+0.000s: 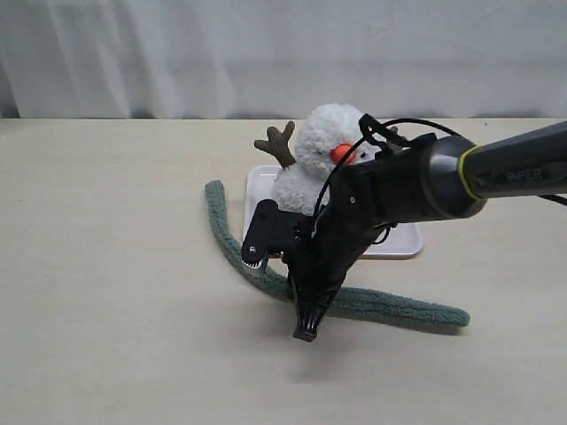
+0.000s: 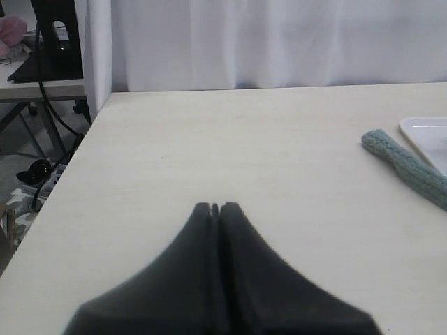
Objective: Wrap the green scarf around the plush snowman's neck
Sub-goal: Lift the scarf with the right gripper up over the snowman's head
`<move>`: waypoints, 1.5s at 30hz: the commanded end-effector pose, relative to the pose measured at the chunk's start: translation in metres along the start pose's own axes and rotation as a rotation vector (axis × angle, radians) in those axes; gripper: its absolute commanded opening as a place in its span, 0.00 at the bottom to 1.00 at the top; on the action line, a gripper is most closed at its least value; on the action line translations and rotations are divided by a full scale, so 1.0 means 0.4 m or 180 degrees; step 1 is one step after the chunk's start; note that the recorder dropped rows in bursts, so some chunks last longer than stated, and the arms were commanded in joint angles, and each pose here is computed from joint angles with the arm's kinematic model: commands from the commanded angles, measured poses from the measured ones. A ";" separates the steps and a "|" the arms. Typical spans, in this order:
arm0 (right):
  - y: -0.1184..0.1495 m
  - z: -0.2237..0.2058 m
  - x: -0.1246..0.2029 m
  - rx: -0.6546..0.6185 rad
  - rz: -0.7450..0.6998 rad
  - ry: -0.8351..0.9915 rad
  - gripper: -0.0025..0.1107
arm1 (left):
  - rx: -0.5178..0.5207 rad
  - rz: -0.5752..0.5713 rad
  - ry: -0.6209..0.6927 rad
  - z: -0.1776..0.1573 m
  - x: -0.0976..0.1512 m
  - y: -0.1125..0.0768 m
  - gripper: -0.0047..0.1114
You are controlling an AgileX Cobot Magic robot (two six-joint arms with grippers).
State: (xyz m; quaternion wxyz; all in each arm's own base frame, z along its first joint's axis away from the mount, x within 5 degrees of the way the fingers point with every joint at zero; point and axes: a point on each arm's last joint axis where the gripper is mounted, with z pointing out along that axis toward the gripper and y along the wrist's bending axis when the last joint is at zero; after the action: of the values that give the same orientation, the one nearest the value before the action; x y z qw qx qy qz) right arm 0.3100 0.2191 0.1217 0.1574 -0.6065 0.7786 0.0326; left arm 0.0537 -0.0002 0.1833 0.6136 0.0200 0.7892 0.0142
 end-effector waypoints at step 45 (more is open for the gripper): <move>-0.175 -0.393 -0.036 0.2329 -0.0244 -0.1567 0.06 | 0.0023 -0.0007 -0.0042 0.000 -0.002 -0.001 0.04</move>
State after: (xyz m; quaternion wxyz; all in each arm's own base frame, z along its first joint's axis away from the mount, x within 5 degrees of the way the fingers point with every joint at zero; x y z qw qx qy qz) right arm 0.3477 0.1744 0.2824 0.5382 -0.4998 0.6720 -0.0950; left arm 0.0537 -0.0002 0.1833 0.6136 0.0200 0.7892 0.0142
